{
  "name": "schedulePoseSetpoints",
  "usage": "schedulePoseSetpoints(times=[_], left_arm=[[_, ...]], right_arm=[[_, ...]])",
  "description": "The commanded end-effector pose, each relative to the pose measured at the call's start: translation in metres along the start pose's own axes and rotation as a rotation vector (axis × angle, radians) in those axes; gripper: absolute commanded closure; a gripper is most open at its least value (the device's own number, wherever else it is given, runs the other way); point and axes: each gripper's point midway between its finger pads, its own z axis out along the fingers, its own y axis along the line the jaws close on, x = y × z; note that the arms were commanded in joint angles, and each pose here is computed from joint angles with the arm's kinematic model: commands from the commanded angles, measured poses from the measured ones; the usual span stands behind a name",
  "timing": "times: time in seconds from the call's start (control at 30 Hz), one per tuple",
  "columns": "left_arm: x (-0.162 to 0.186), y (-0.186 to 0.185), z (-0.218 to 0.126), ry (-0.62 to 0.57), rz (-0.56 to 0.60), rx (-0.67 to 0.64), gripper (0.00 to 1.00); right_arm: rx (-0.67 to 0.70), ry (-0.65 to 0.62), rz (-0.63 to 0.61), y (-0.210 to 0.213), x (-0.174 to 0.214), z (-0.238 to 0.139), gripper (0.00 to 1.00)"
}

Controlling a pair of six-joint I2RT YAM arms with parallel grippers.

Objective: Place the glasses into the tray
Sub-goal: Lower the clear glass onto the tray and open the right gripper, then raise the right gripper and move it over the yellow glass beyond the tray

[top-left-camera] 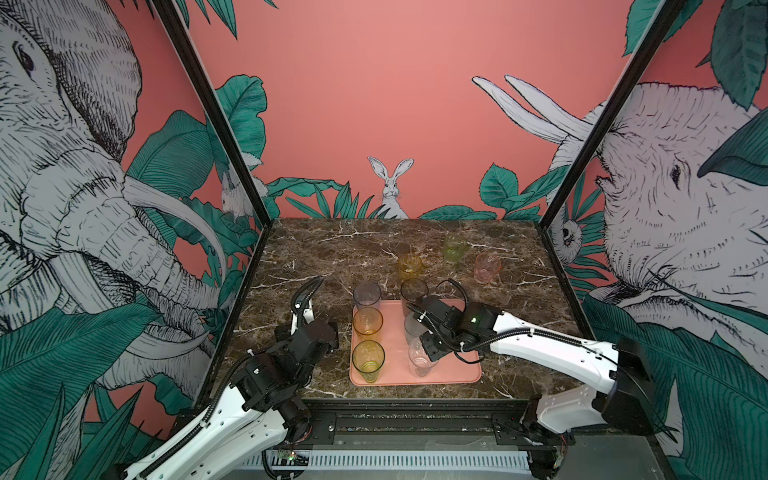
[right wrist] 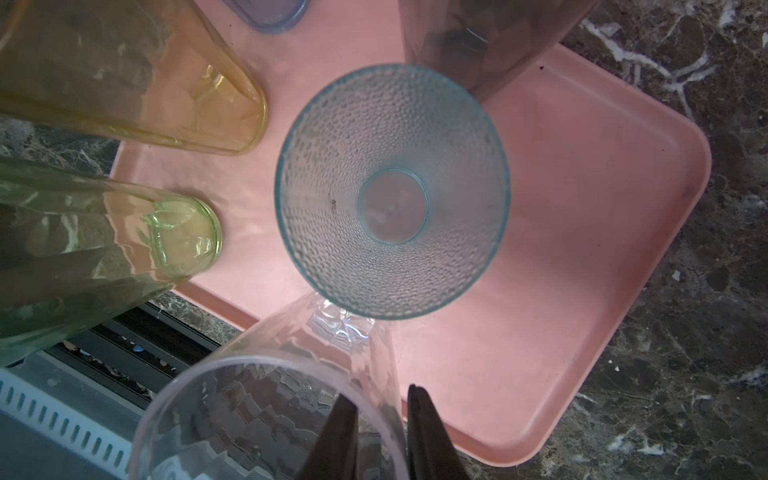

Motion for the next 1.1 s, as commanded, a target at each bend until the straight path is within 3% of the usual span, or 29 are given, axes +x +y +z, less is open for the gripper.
schedulePoseSetpoints(times=[0.0, 0.4, 0.83, 1.07], left_arm=[[0.000, 0.006, 0.000, -0.014, -0.001, -0.023, 0.03], [-0.017, 0.010, -0.008, -0.050, 0.000, -0.038, 0.03], [-0.058, 0.011, -0.020, -0.133, 0.037, -0.086, 0.03], [-0.085, 0.007, -0.023, -0.183, 0.098, -0.139, 0.03]], right_arm=[[0.011, -0.013, -0.001, 0.000, -0.005, -0.011, 0.74], [0.053, -0.092, -0.050, -0.010, -0.023, -0.048, 0.62], [0.088, -0.286, -0.053, -0.027, -0.099, -0.102, 0.56], [0.152, -0.376, -0.044, -0.049, -0.148, -0.118, 0.45]])
